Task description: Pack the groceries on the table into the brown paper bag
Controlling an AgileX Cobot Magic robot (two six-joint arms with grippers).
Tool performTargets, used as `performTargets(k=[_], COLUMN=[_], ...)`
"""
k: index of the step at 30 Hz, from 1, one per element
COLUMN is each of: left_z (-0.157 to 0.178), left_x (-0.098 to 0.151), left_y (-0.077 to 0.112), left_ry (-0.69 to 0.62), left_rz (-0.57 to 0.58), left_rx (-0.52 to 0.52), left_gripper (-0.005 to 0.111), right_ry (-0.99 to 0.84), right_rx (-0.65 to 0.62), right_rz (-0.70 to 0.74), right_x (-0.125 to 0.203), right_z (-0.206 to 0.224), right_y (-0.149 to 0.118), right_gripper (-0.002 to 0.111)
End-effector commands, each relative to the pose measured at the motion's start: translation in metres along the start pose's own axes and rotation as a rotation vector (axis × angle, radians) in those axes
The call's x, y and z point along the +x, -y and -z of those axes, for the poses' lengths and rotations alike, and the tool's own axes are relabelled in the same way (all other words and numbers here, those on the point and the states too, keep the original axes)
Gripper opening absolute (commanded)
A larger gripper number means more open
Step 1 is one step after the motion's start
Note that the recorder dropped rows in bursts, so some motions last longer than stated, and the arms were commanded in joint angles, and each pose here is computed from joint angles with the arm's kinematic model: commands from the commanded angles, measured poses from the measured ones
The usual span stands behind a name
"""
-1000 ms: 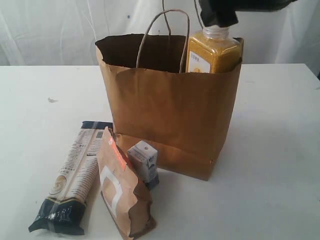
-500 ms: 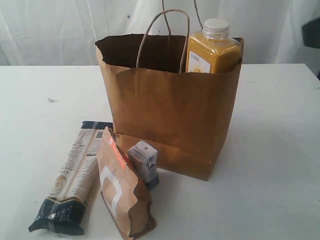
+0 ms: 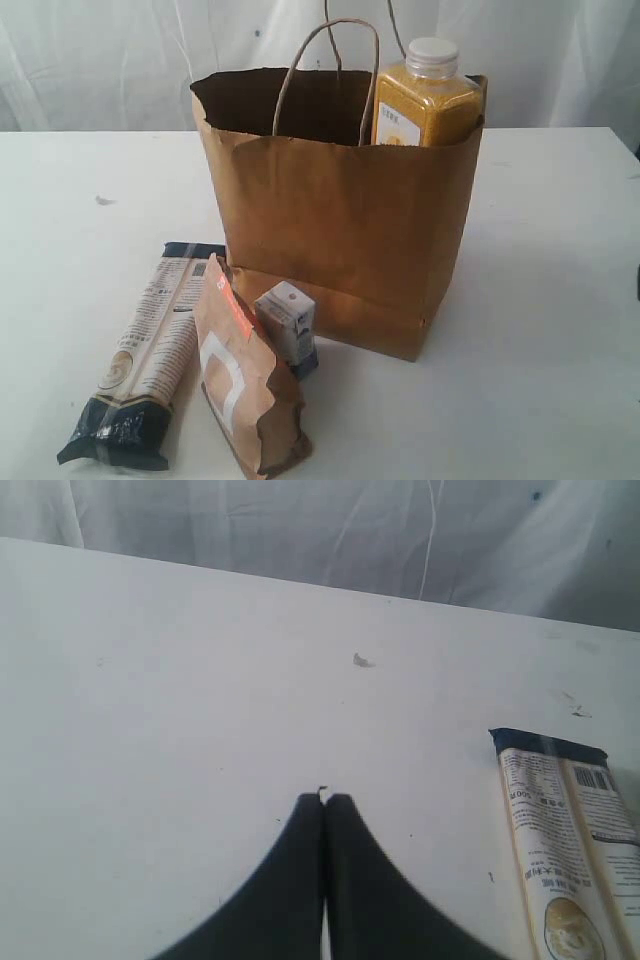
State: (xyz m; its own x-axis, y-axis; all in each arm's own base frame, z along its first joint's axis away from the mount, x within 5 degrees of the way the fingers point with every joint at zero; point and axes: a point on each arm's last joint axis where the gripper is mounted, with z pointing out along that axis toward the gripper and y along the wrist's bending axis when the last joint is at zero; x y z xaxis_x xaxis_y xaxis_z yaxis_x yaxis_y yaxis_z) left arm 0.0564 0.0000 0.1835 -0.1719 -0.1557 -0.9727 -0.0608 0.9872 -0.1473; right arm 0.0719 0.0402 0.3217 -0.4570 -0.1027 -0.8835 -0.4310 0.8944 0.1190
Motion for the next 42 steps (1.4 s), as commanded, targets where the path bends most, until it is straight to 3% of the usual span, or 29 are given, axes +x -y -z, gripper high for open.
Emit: performTargets(k=[1,8,19,27,35,42], left_z=[0.000,0.000,0.000,0.000,0.000,0.000], left_x=[0.001,0.001,0.001,0.001,0.001,0.001], left_y=[0.000,0.000,0.000,0.000,0.000,0.000], left_ry=[0.002,0.002,0.002,0.002,0.002,0.002], left_rz=[0.001,0.001,0.001,0.001,0.001,0.001], left_rx=[0.007,0.007,0.007,0.007,0.007,0.007], left_gripper=[0.000,0.000,0.000,0.000,0.000,0.000], right_ry=[0.044,-0.004,0.167,0.287,0.298,0.323], right_rx=[-0.007,-0.003,-0.007,0.142,0.182,0.141], right_rz=[-0.003,-0.004,-0.003,0.054,0.091,0.017], right_x=[0.012,0.023,0.025,0.032,0.064,0.096], right_z=[-0.011,-0.014,0.017,0.038,0.007,-0.024], right_y=[0.001,0.003,0.005,0.015,0.022,0.025], right_gripper=[0.000,0.000,0.000,0.000,0.000,0.000])
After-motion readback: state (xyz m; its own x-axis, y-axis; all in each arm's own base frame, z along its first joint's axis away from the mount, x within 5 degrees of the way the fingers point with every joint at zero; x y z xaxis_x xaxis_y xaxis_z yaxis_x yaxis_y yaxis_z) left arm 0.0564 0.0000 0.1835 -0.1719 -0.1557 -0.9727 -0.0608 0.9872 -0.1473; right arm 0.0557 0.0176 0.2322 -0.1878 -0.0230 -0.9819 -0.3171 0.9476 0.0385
